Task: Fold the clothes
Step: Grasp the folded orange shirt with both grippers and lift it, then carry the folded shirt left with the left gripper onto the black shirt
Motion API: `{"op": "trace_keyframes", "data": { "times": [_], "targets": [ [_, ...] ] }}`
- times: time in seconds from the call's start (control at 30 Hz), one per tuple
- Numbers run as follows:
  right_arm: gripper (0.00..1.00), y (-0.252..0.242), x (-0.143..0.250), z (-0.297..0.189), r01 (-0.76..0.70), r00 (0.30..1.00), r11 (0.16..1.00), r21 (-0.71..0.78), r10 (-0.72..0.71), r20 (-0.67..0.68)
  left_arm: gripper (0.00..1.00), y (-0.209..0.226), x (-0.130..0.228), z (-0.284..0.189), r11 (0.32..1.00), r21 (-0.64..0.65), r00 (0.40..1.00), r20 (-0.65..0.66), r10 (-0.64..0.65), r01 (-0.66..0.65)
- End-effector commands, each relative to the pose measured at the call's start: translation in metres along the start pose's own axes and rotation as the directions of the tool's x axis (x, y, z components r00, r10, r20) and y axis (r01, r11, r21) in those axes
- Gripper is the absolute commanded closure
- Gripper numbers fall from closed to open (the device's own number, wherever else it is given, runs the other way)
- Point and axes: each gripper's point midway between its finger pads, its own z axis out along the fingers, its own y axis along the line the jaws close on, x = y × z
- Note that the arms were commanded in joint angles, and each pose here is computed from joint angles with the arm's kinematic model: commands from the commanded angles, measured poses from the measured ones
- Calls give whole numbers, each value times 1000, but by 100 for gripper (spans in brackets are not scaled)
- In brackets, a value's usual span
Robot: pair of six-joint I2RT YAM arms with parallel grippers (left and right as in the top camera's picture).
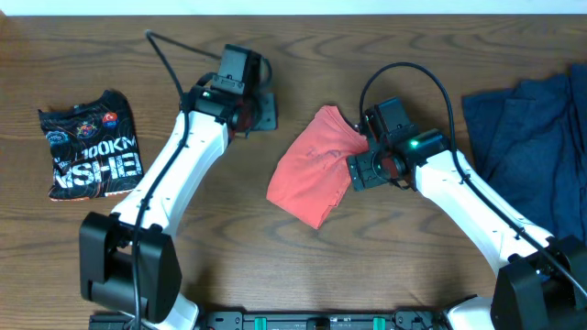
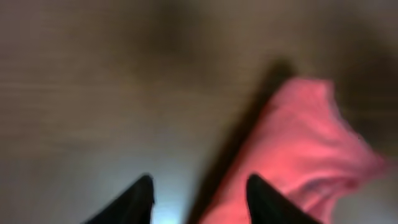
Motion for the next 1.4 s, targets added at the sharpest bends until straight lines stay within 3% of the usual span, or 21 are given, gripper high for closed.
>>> {"op": "trace_keyframes", "data": {
  "times": [0.0, 0.1, 0.23, 0.43, 0.57, 0.63, 0.7, 0.83, 0.87, 1.07, 1.2, 1.37],
  "targets": [
    [11, -4, 5, -6, -163, 986, 986, 22, 163, -20, 39, -31, 15, 23, 969, 205, 986, -64, 156, -140],
    [10, -12, 17, -6, -173, 983, 982, 73, 177, -57, 26, -36, 25, 47, 950, 273, 977, -102, 188, -155],
    [9, -17, 31, -11, -191, 974, 975, 110, 203, -103, 18, -48, 42, 75, 905, 392, 961, -141, 238, -167],
    [8, -19, 42, -17, -188, 970, 974, 123, 204, -133, 15, -48, 53, 118, 884, 446, 961, -158, 229, -137],
    [8, -20, 45, -18, -187, 968, 974, 128, 204, -146, 16, -68, 75, 129, 809, 587, 952, -229, 204, -32],
    [8, -20, 44, -18, -187, 969, 974, 126, 204, -142, 22, -74, 89, 134, 790, 612, 939, -279, 203, 11],
    [8, -20, 43, -18, -188, 969, 974, 125, 204, -137, 37, -78, 103, 139, 788, 615, 925, -319, 208, 35],
    [8, -20, 44, -18, -187, 969, 974, 126, 204, -141, 85, -82, 105, 140, 784, 620, 923, -316, 219, 27],
    [8, -20, 44, -18, -187, 969, 974, 126, 204, -142, 92, -83, 101, 140, 782, 622, 927, -305, 217, 21],
    [8, -22, 45, -18, -192, 967, 973, 130, 211, -146, 94, -57, 35, 118, 813, 582, 976, -173, 132, -6],
    [7, -23, 45, -18, -189, 967, 973, 133, 207, -145, 94, 0, -30, 77, 893, 450, 1000, -28, -13, 25],
    [7, -26, 44, -19, -187, 968, 971, 148, 208, -138, 94, 101, -77, 5, 963, 227, 974, 142, -177, 142]
  ]
}}
